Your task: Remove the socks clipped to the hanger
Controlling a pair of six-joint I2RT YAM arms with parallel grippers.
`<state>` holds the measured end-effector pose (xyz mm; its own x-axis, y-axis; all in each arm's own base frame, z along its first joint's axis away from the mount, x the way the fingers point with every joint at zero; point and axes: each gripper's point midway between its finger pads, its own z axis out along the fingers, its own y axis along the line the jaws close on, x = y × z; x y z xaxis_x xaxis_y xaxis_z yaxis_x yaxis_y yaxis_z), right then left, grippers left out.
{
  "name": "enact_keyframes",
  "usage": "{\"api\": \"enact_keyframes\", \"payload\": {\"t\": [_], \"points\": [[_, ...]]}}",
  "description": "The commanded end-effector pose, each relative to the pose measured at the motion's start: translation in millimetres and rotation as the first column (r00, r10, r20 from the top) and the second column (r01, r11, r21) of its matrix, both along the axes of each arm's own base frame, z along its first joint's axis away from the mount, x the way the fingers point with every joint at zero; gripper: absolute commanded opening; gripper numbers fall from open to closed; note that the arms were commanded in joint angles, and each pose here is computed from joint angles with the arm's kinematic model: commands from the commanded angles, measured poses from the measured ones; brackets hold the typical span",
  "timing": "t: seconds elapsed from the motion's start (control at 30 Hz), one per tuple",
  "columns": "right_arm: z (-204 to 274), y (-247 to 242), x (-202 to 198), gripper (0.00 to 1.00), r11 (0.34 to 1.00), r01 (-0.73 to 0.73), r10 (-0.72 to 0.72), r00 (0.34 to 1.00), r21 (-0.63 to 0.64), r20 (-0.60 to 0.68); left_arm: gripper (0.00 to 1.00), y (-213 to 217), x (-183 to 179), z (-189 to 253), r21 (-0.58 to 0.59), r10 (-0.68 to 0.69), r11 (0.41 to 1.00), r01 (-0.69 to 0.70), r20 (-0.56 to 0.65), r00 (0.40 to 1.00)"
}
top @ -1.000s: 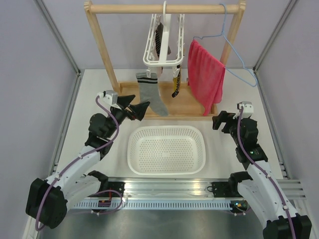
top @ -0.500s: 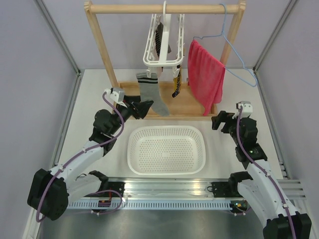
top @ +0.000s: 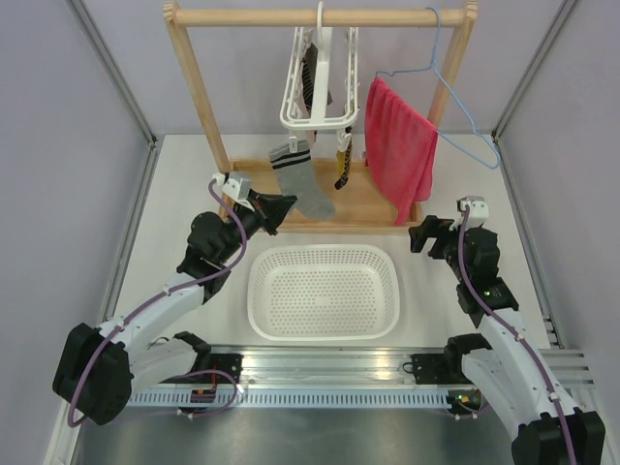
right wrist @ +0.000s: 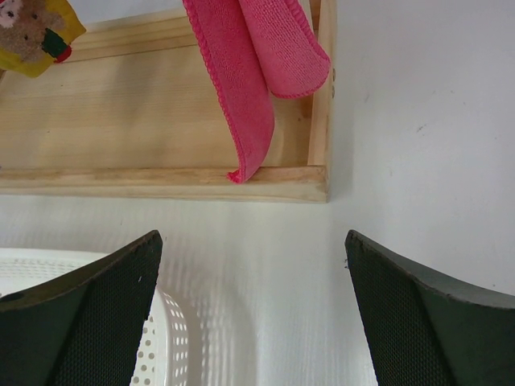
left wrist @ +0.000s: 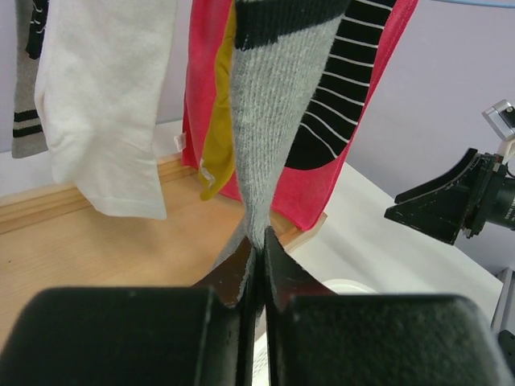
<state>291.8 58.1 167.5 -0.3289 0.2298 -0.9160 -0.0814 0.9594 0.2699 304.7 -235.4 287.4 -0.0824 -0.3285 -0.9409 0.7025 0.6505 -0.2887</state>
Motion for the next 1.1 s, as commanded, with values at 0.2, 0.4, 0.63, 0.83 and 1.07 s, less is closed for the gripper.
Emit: {"api": "enact_keyframes", "payload": {"t": [0.2, 0.4, 0.63, 0.83, 1.07], "points": [[3.6, 7.0, 7.4, 0.98, 0.999, -0.026, 0.026, 0.999, 0.022, 0.024, 0.02, -9.6, -20.1, 45.1, 0.024, 0.012, 1.000, -0.014, 0.065, 0.998], [2.2, 11.2, 7.9, 0.96, 0.998, -0.050, 0.050, 0.999, 0.025, 0.014, 0.02, -16.7, -34.4, 47.1, 0.057, -0.002, 0.998, -0.001, 0.054, 0.999], [19.4, 12.0, 3.1, 0.96, 0.998, -0.070, 0.069, 0.995, 0.009, 0.066, 0.02, -39.0, -52.9, 37.6, 0.156, -0.032, 0.988, 0.024, 0.051, 0.998], [25.0, 5.9, 3.0, 0.93, 1.000, -0.024, 0.025, 0.999, -0.013, 0.025, 0.02, -56.2, -64.9, 26.4, 0.248, -0.006, 0.969, -0.013, 0.073, 0.997], [78.4, 17.0, 11.5, 0.92, 1.000, -0.008, 0.010, 0.997, -0.023, 0.082, 0.02, -67.5, -74.2, 28.9, 0.276, 0.011, 0.960, -0.037, 0.097, 0.995]]}}
